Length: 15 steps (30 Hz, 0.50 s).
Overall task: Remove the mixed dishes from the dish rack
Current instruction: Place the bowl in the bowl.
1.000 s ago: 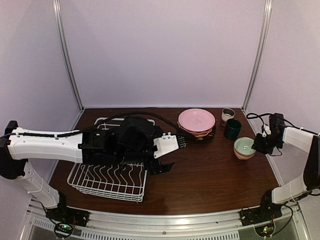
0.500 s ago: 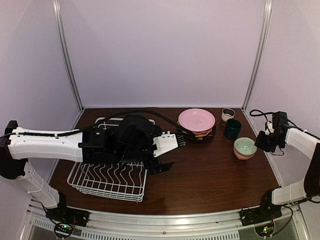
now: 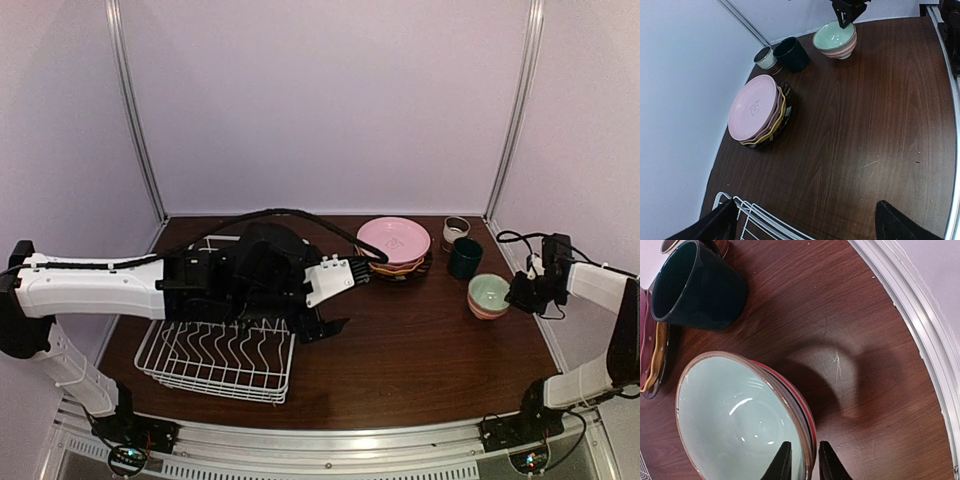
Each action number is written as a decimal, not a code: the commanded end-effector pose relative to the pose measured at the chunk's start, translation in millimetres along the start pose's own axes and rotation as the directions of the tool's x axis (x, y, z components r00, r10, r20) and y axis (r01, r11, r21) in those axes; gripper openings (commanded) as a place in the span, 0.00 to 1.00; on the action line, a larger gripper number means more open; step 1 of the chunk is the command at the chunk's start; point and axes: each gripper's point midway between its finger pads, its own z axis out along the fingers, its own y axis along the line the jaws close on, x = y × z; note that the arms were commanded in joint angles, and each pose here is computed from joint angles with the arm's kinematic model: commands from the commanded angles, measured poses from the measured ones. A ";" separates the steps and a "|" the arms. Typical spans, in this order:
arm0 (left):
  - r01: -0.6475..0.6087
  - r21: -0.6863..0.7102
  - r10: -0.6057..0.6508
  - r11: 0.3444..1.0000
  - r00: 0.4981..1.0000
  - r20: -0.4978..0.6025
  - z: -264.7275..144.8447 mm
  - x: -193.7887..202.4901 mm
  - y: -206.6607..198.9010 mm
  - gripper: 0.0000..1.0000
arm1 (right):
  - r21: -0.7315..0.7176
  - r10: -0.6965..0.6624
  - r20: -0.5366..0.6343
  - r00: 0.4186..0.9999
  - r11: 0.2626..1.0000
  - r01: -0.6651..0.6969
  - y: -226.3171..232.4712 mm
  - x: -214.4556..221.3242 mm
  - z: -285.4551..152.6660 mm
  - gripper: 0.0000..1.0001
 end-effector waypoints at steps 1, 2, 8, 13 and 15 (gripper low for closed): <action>0.050 0.003 -0.050 0.999 0.998 0.032 -1.2 -12.8 6.7 0.97 | -0.046 0.020 0.023 1.000 0.999 -0.019 6.3 -5.5 -1.4 0.30; 0.060 0.005 -0.060 0.998 0.998 0.030 -1.2 -13.3 7.9 0.98 | -0.058 0.021 0.033 0.999 0.998 -0.019 9.1 -8.3 -3.6 0.35; 0.200 0.033 -0.202 0.979 0.977 0.066 -7.1 -16.6 31.3 0.97 | -0.162 0.034 0.136 0.990 0.987 -0.012 35.4 -36.2 -34.7 0.63; 0.353 0.010 -0.353 0.935 0.931 0.097 -12.7 -13.9 66.9 0.97 | -0.254 0.020 0.222 0.975 0.966 0.038 61.9 -54.7 -73.6 0.96; 0.441 0.017 -0.440 0.897 0.892 0.105 -13.6 -10.4 81.9 0.97 | -0.287 0.008 0.250 0.968 0.956 0.067 73.8 -60.5 -87.0 0.99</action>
